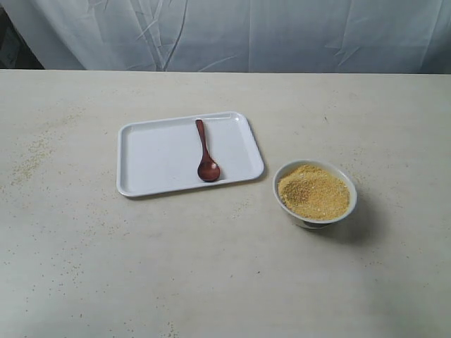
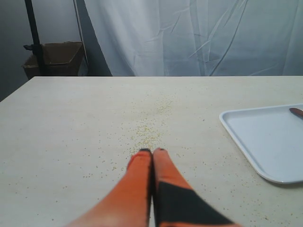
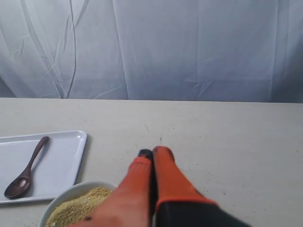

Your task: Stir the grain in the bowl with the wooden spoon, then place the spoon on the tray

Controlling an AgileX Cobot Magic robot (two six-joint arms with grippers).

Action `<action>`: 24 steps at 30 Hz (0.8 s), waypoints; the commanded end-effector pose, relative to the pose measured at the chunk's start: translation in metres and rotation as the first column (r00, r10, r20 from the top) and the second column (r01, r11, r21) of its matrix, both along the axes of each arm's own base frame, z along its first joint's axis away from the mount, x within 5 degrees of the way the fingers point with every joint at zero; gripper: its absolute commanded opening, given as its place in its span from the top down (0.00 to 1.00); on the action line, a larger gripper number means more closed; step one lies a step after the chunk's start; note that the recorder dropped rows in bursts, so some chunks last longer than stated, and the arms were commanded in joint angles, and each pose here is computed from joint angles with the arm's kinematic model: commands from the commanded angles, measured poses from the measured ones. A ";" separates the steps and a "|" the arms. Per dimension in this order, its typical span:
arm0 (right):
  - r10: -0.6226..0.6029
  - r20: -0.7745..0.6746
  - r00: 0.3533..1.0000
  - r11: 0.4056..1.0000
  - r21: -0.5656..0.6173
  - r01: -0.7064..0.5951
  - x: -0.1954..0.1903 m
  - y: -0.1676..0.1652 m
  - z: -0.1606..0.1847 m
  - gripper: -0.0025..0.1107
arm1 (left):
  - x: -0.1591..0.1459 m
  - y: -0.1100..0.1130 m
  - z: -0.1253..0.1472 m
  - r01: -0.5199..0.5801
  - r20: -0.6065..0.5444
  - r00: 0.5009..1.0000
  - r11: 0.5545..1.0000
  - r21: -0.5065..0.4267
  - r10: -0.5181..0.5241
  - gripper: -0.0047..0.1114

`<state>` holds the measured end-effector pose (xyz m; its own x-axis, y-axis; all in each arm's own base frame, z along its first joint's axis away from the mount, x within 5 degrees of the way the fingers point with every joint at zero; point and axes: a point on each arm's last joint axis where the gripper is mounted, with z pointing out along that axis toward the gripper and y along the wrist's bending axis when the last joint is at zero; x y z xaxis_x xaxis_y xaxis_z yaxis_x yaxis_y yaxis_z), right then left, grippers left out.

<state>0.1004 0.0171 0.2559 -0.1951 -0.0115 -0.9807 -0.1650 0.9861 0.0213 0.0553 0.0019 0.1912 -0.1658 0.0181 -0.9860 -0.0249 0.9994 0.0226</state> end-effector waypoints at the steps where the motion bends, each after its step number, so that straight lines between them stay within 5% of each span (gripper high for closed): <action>1: 0.007 0.020 1.000 1.000 -0.008 -0.007 -0.015 -0.002 -0.002 0.99 | 0.000 0.000 0.000 -0.004 0.014 1.000 1.000 0.002 0.004 0.96; 15: 0.005 0.081 0.997 0.999 0.031 -0.007 -0.031 -0.004 -0.003 0.99 | 0.000 0.000 0.000 -0.004 0.014 1.000 1.000 0.002 0.004 0.96; 24: -0.127 0.190 0.973 0.992 0.046 0.121 -0.047 -0.013 -0.009 0.99 | 0.000 0.000 0.000 -0.004 0.014 1.000 1.000 0.002 0.004 0.96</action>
